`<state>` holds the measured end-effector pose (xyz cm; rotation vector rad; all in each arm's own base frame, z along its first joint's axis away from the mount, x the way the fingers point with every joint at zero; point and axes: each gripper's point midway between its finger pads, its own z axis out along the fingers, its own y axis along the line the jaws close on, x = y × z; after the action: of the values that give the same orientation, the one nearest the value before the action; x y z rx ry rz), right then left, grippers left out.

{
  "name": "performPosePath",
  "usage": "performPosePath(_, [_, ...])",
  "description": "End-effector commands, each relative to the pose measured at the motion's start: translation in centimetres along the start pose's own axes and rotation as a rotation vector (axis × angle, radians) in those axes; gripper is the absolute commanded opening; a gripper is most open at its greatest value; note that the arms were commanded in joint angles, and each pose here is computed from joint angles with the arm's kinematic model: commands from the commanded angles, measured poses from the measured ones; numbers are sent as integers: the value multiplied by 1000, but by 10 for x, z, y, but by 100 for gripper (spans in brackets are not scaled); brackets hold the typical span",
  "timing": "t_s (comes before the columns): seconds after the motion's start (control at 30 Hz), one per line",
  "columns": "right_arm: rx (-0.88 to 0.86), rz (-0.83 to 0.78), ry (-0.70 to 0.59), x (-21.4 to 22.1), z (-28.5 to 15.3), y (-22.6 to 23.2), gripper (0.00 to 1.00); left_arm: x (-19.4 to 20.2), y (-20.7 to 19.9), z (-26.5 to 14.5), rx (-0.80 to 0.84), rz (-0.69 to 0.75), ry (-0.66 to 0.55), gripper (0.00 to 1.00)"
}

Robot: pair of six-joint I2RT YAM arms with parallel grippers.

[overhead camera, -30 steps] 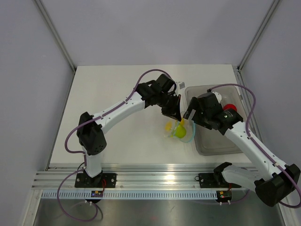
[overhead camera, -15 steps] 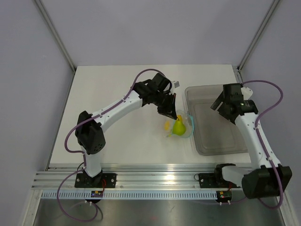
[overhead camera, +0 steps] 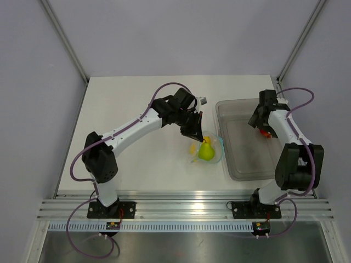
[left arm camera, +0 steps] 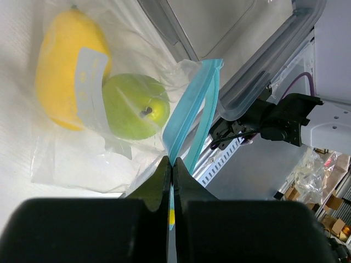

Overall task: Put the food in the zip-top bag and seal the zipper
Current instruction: Pick up the fake fruit from the bin.

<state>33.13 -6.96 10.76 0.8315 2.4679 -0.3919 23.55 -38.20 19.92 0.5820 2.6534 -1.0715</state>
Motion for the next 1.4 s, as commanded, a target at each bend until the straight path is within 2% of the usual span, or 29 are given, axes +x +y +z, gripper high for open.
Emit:
performPosePath(0.0, [20,1,-121,-43,2,1,100,-9,-18,-17,57,65,-71,0])
performPosePath(0.2, [59,-25,-129,-58,25,-2,100,-4,-17,-16,71,69,-61,0])
performPosePath(0.43, [52,-28,-74,-55,53,-2,99,0,-14,-14,69,65,-52,0])
performPosePath(0.57, [30,-16,-52,-49,59,3,99,2,-13,-13,71,63,-47,0])
performPosePath(0.7, [22,-11,-51,-48,64,5,93,3,-11,-13,67,64,-51,0])
performPosePath(0.87, [12,-14,-43,-47,72,10,97,4,-12,-12,71,61,-45,0])
performPosePath(1.03, [10,-15,-47,-48,80,13,95,4,-10,-13,64,67,-46,0])
performPosePath(1.23, [5,21,-102,-60,67,10,68,6,-8,-11,58,66,-40,0])
performPosePath(1.27, [3,27,-104,-58,65,9,61,6,-8,-10,60,66,-39,0])
performPosePath(1.37, [-26,57,-127,-62,46,7,57,4,-9,-9,63,63,-42,0])
